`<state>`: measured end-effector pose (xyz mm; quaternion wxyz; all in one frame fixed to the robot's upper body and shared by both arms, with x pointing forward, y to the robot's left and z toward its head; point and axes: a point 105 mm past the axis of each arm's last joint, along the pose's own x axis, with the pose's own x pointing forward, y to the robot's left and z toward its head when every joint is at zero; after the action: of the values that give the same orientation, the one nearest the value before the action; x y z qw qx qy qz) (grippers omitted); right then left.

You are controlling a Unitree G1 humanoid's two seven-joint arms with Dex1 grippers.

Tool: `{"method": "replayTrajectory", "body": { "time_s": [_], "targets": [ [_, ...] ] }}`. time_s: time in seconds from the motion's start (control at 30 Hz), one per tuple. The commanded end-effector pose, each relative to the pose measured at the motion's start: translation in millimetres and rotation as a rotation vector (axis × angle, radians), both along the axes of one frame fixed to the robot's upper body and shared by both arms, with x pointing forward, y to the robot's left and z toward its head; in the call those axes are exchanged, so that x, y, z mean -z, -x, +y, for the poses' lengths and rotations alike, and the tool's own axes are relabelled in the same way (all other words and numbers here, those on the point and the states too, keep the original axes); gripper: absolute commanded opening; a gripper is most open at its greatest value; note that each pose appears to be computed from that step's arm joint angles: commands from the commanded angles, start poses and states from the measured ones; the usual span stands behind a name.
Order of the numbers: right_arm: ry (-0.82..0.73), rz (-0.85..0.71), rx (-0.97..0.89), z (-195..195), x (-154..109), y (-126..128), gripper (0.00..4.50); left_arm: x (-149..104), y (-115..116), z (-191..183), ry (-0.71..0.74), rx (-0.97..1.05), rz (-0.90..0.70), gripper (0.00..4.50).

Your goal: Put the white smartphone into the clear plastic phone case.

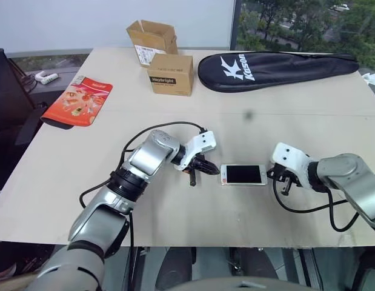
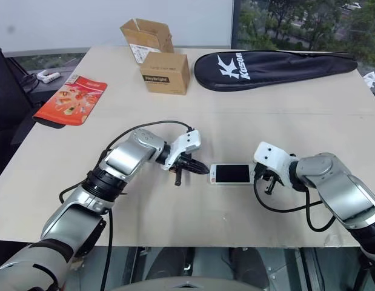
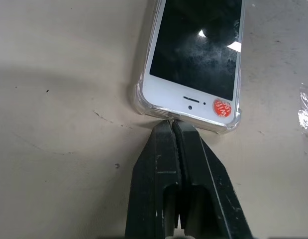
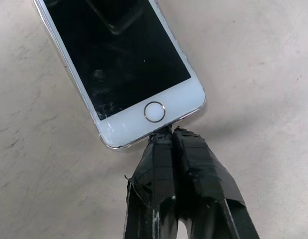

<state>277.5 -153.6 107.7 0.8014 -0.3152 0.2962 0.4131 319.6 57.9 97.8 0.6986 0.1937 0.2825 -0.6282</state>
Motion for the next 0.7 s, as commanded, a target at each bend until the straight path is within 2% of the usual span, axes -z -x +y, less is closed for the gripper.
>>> {"method": "replayTrajectory", "body": {
  "time_s": [0.03,0.3,0.57,0.7],
  "targets": [
    [-0.053,-0.023,-0.101,27,-10,7,0.06,2,6,-9,0.007,0.034,-0.006,0.0],
    [-0.051,-0.029,-0.078,23,-11,5,0.06,0,5,-11,0.016,0.035,-0.019,0.0],
    [-0.063,-0.1,0.051,-14,-29,2,0.06,-28,-4,4,0.041,0.003,-0.103,0.0],
    [-0.265,-0.202,0.106,-16,-50,-2,0.06,-35,0,5,0.081,0.004,-0.113,0.0]
  ]
}}
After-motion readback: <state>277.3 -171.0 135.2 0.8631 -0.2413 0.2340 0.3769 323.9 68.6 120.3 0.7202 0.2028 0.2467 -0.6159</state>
